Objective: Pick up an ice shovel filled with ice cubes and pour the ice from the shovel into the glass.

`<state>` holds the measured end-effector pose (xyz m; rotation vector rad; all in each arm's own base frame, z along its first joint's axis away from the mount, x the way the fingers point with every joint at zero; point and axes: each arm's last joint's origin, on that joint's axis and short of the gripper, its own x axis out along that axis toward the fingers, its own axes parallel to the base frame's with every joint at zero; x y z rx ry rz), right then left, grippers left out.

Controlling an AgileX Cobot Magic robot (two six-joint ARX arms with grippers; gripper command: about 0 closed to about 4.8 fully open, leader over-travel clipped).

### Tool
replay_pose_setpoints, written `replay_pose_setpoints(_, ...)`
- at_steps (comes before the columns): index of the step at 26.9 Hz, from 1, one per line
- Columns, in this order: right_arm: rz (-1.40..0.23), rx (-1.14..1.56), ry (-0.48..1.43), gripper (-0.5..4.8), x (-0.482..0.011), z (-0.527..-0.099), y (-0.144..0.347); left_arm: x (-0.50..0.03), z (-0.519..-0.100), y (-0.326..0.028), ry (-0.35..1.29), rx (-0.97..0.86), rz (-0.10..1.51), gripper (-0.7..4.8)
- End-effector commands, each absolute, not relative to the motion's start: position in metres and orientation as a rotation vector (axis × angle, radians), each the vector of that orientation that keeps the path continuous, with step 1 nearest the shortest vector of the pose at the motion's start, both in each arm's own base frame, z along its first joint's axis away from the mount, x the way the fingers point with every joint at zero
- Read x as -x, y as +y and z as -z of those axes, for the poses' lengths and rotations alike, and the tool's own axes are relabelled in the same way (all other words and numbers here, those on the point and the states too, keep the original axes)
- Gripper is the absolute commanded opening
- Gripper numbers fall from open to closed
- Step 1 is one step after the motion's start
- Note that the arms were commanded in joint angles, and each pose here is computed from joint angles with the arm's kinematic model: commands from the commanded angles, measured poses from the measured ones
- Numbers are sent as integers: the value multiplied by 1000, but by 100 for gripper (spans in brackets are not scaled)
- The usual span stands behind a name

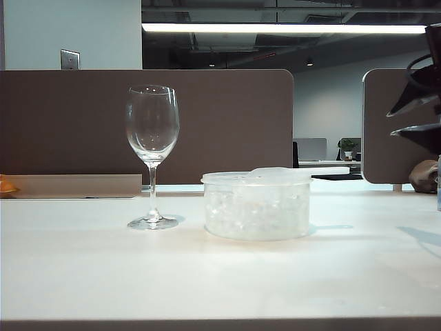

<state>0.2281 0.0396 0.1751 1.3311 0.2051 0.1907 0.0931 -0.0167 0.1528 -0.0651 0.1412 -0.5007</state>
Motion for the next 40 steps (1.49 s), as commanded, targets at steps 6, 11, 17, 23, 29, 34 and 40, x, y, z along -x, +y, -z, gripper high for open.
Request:
replay_pose_setpoints(6, -274, -1325, 244, 209, -236, -164, 46, -93, -153, -17, 138, 61, 508, -5)
replay_pose_setpoints(11, -255, -1320, 284, 209, -238, -155, 48, -93, -153, -17, 138, 62, 508, -5)
replay_pose_setpoints(17, -252, -1319, 298, 209, -241, -147, 50, -93, -153, -17, 139, 62, 508, -5)
replay_pose_setpoints(23, -232, -1313, 325, 209, -243, -137, 51, -93, -153, -17, 138, 61, 508, -5)
replay_pose_setpoints(29, -259, -1311, 304, 209, -247, -137, 54, -93, -153, -17, 139, 62, 508, -5)
replay_pose_setpoints(34, -312, -1306, 318, 209, -258, -141, 66, -93, -153, -17, 138, 61, 508, -5)
replay_pose_setpoints(40, -320, -1302, 348, 211, -264, -137, 75, -93, -153, -17, 138, 61, 508, -5)
